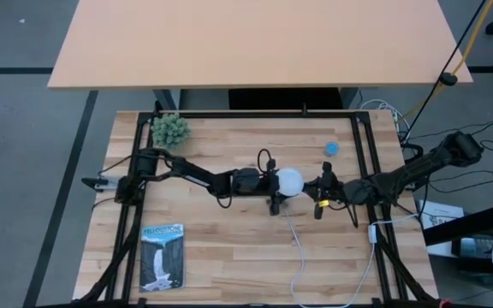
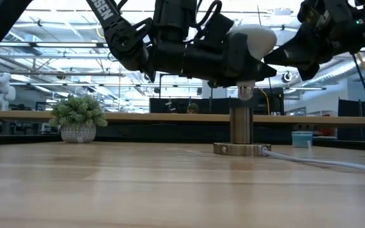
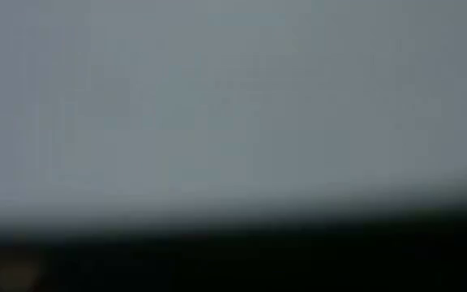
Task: Screw lightbulb
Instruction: Insert the white lightbulb into the lamp
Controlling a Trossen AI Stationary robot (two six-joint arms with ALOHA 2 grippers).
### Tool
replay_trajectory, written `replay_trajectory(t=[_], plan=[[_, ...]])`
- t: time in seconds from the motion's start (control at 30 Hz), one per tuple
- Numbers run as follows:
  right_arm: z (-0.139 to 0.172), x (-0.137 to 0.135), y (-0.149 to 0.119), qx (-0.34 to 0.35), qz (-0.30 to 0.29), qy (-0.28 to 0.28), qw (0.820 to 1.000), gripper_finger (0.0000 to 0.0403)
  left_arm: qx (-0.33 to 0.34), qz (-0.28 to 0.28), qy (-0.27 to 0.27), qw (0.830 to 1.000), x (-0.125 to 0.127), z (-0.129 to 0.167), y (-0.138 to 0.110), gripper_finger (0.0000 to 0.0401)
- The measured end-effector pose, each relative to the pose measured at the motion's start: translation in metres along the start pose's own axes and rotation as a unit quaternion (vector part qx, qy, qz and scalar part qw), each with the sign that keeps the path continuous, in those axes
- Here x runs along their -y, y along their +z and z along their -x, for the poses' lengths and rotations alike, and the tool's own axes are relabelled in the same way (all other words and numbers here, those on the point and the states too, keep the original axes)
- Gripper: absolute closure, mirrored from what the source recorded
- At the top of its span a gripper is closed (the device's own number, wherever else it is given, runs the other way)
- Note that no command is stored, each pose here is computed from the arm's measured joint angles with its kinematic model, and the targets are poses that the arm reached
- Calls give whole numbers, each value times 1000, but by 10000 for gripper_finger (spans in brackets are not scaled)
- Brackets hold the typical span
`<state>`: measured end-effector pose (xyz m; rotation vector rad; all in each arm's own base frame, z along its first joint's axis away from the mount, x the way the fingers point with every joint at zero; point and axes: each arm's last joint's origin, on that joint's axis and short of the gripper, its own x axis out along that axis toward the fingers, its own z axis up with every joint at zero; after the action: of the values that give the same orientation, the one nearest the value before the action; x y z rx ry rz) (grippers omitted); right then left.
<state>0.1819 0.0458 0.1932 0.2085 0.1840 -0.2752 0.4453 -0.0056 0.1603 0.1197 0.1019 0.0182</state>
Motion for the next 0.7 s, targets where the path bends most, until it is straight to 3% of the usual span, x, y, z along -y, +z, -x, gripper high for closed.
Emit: replay_trajectory(t=[0.37,0.7], plan=[[-7,0,-12,-54,-14,5,998,403,-65,-1,-7,998,1,1,-13,170],[-7,0,-13,-56,-13,2,998,403,-65,-1,-8,998,1,2,-10,170]])
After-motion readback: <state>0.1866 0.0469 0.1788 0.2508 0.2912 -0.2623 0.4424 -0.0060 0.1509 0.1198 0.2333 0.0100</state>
